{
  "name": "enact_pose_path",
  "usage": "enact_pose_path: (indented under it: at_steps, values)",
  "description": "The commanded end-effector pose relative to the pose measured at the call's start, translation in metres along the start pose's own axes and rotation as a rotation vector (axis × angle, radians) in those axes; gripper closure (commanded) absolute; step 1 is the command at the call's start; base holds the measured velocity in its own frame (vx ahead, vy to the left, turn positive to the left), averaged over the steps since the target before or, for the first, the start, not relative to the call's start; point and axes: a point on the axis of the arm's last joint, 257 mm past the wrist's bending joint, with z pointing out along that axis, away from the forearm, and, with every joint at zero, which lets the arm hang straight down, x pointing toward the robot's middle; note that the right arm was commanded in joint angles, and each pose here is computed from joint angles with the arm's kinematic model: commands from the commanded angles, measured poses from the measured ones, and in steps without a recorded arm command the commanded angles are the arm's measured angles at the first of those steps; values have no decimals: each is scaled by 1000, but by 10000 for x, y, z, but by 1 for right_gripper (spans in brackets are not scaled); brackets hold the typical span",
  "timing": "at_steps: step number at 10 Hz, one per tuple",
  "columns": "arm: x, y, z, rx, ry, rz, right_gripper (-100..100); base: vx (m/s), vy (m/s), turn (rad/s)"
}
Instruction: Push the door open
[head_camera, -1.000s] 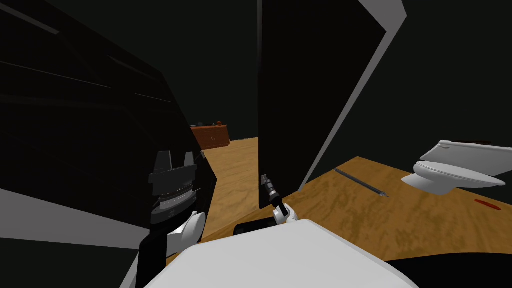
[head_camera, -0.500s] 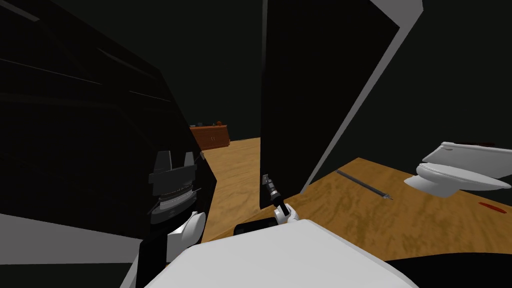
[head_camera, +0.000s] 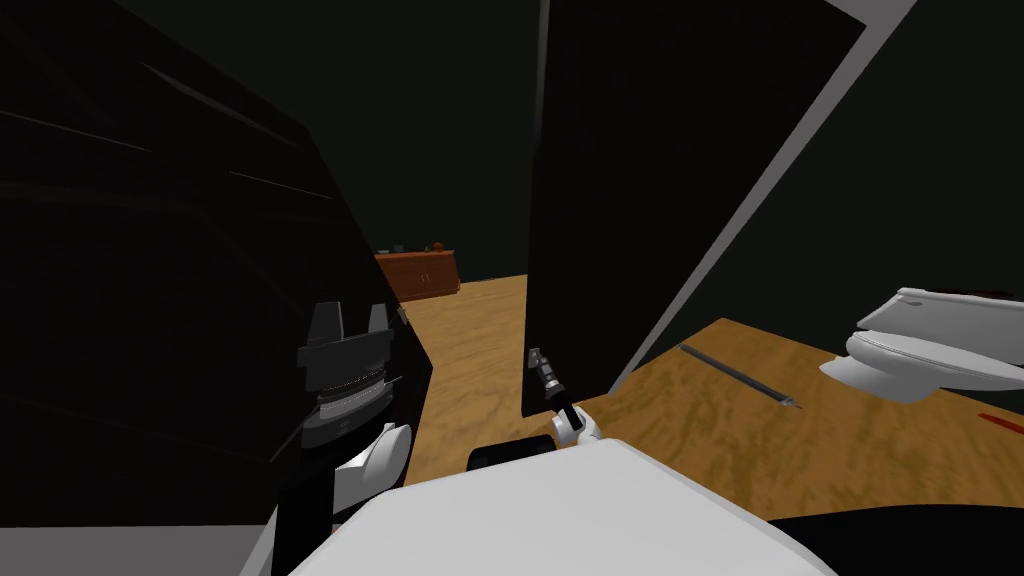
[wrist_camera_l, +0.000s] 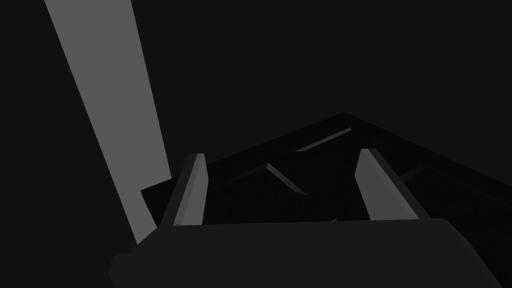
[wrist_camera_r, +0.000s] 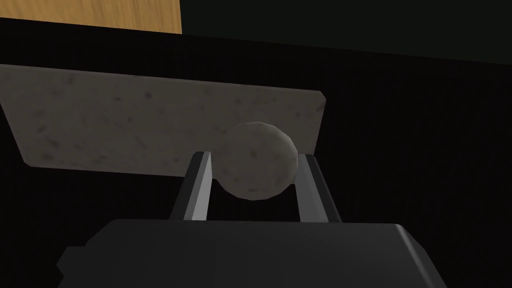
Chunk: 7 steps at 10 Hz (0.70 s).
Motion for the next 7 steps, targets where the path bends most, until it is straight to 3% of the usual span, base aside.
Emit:
enact_pose_path:
  at_steps: [1,2,3,4,7]
  values:
    - [-277,23,-3,0,-44,-13,100,134,47,-59]
    - [-277,23,-3,0,-44,-13,100,127,43,-58]
    - [-427,24,-11,0,-72,-17,100,157,56,-81]
    - [-346,38,-35,1,-56,-12,-100,-45,42,-64]
    - [-325,39,-50,-2,-58,-1,-100,-199,53,-30]
